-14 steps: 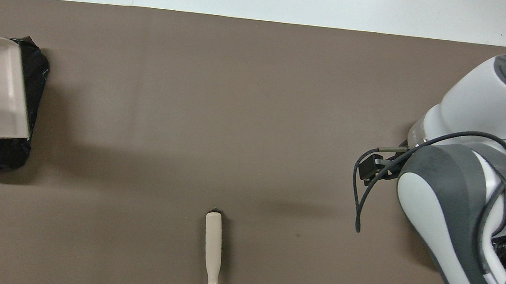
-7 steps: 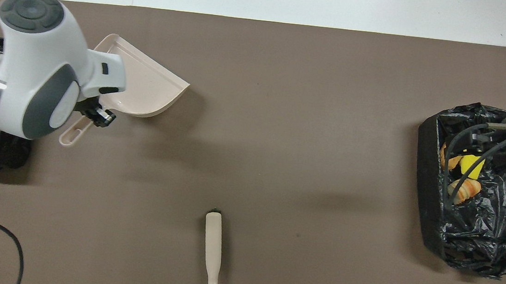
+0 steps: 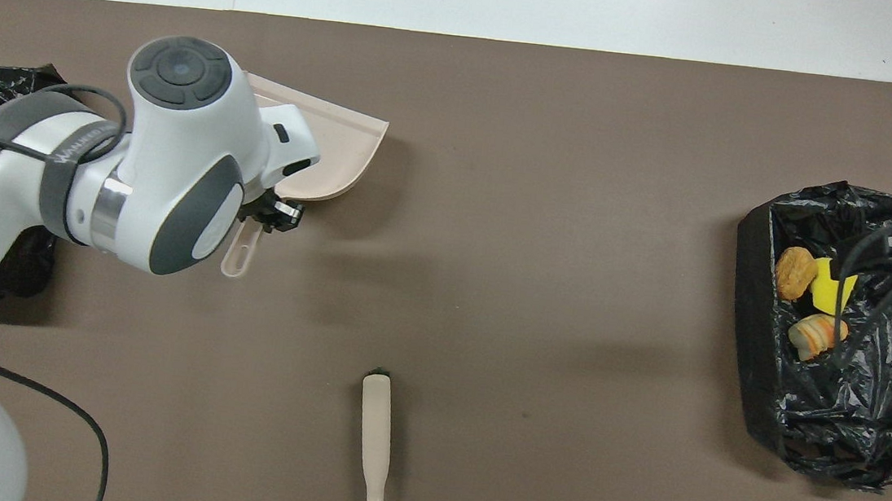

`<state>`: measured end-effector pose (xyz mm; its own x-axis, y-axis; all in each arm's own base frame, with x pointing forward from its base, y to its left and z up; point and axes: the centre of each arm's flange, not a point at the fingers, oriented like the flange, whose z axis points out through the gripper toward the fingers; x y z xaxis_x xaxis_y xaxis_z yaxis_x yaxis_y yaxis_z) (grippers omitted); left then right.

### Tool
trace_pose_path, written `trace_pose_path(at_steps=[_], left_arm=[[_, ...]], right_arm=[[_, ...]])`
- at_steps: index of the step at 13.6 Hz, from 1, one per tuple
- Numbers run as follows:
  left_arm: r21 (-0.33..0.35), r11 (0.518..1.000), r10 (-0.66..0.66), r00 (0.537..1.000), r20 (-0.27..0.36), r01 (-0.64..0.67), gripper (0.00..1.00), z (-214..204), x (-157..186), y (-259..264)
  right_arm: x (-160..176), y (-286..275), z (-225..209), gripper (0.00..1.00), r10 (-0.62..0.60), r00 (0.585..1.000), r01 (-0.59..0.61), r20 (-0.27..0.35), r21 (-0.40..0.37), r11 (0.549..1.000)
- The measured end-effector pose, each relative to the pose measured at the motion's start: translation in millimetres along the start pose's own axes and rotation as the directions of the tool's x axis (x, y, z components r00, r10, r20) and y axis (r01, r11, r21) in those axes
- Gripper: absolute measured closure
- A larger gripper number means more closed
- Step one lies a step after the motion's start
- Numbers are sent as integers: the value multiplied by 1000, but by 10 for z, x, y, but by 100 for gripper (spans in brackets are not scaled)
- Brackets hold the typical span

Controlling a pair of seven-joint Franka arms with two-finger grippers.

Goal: Sweep and dump trash in bin
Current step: 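Lift the emptied dustpan from the bin and carry it mid-table with the left gripper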

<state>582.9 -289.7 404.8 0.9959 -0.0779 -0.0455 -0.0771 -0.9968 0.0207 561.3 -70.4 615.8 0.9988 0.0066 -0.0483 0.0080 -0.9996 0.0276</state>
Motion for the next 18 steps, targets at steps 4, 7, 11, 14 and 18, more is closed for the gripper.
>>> trace_pose_path(at_steps=[4,7,11,14,18], left_arm=[[-19,995,-95,995,-10,95,68,73,-88,586],[-23,993,-118,993,-9,117,68,173,-43,819],[-26,993,-117,993,-11,117,68,435,45,882],[-28,999,-40,999,-16,40,68,446,40,910],[-27,1000,7,1000,-18,-7,62,446,39,912]], right_arm=[[-293,-381,-366,0,55,998,-55,-20,2,998],[-303,-360,-315,0,62,998,-62,1,2,998],[-224,-333,-276,0,61,998,-61,-11,1,998],[-133,-408,-229,0,42,999,-42,-30,0,999],[-77,-692,-193,0,-9,999,9,-44,-3,1000]])
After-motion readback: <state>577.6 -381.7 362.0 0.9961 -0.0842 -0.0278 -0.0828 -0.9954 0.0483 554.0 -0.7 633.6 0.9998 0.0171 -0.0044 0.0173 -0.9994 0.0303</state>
